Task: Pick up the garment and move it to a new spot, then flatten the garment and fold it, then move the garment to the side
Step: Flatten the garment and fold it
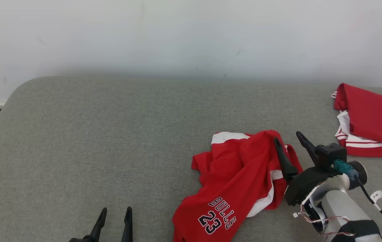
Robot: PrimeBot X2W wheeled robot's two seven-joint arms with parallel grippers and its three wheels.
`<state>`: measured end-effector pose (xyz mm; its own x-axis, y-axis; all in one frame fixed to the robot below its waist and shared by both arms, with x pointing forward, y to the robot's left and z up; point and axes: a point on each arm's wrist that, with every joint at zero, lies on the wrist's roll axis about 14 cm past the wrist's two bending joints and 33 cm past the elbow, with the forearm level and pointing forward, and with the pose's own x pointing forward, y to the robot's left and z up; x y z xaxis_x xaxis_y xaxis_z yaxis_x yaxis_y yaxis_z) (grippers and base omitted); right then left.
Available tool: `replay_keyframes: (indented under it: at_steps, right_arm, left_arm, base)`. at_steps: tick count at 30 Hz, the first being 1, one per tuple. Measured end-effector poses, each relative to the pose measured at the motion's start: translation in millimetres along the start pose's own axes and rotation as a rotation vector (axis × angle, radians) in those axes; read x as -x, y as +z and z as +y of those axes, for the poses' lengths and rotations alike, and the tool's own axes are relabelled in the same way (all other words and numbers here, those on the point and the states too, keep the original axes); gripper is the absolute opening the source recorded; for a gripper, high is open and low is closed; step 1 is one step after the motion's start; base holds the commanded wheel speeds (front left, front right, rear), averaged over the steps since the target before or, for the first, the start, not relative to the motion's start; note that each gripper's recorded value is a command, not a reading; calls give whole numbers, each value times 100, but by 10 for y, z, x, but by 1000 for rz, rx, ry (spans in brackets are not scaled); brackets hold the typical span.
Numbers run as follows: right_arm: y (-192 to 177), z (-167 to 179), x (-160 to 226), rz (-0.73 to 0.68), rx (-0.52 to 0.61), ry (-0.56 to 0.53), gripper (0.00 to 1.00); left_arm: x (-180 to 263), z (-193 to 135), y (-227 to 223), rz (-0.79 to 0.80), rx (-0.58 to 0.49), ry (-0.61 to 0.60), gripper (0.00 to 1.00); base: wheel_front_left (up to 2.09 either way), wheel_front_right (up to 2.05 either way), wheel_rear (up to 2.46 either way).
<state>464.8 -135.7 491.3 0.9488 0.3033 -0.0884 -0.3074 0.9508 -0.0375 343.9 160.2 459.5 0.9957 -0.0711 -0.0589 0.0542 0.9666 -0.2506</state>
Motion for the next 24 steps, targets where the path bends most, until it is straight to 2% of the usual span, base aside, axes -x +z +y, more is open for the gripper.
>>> replay_keyframes:
  at_steps: [7, 17, 24]
  right_arm:
    - [257, -101, 283, -134, -41, -48, 100]
    - [161, -113, 760, -181, -100, -150, 100]
    - [-103, -118, 1036, -134, -163, -230, 100]
  left_arm:
    - [-49, -143, -45, 15, -6, -48, 100]
    - [-38, -383, -103, 32, -29, -132, 100]
    - [144, -802, -403, 123, -60, -278, 100]
  base:
    - [0, 0, 0]
    - [0, 0, 0]
    - [0, 0, 0]
